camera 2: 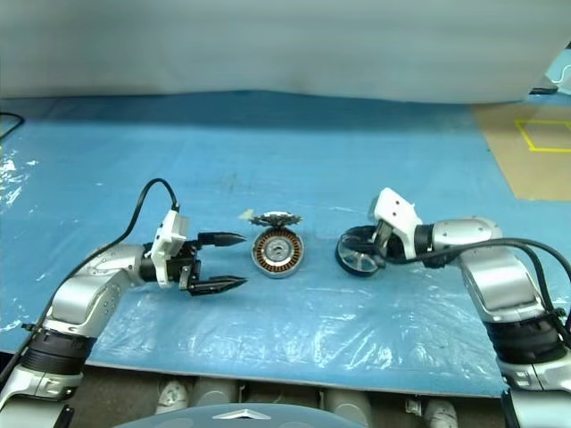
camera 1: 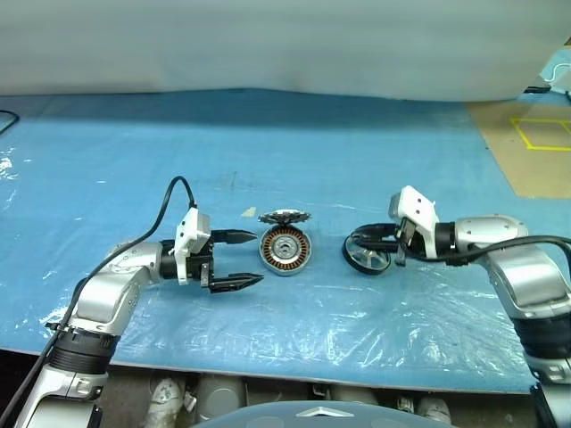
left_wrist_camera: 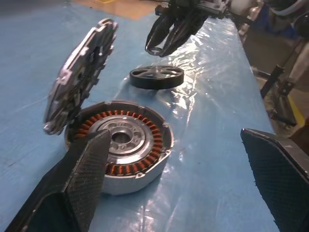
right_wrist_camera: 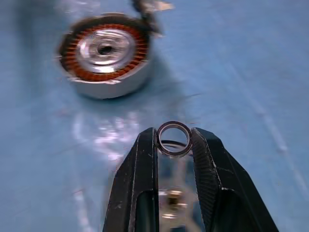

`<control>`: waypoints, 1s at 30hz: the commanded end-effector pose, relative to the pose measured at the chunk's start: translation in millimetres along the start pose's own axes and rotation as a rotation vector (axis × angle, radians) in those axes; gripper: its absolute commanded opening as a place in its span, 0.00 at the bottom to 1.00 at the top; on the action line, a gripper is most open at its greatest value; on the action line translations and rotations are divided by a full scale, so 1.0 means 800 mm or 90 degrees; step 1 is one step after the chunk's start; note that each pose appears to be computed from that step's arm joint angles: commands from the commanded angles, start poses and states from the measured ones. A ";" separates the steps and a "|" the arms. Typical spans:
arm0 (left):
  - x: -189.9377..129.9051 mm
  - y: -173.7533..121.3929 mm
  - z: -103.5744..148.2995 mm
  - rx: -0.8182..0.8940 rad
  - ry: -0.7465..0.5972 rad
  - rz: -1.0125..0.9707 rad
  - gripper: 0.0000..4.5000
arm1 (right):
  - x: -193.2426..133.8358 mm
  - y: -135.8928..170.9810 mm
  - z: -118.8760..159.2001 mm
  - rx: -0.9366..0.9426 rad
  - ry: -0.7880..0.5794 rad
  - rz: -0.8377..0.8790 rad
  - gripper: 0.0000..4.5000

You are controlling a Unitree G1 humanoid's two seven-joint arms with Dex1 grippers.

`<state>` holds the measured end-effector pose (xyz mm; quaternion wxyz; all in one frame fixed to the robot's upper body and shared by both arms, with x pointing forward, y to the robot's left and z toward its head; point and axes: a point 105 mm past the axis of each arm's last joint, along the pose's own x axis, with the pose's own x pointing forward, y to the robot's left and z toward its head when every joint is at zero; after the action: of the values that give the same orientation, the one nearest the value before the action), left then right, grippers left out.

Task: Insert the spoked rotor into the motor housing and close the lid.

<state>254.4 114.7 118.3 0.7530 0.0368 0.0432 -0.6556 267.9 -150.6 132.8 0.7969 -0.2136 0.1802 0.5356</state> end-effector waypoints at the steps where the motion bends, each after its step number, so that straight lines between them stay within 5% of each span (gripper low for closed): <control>1: 0.002 -0.017 0.011 0.019 -0.005 -0.043 1.00 | 0.003 0.026 0.024 -0.025 -0.027 0.045 0.13; 18: -0.019 -0.005 -0.013 0.093 0.054 0.037 1.00 | 0.108 -0.001 0.077 -0.052 -0.086 0.086 0.13; 30: -0.014 -0.002 -0.009 0.104 0.012 0.056 1.00 | 0.129 -0.002 0.045 -0.080 -0.026 0.103 0.13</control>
<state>251.1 127.0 105.3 0.7742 0.1064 0.0143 -0.6237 305.5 -56.6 105.5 0.7394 -0.2279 0.1615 0.6126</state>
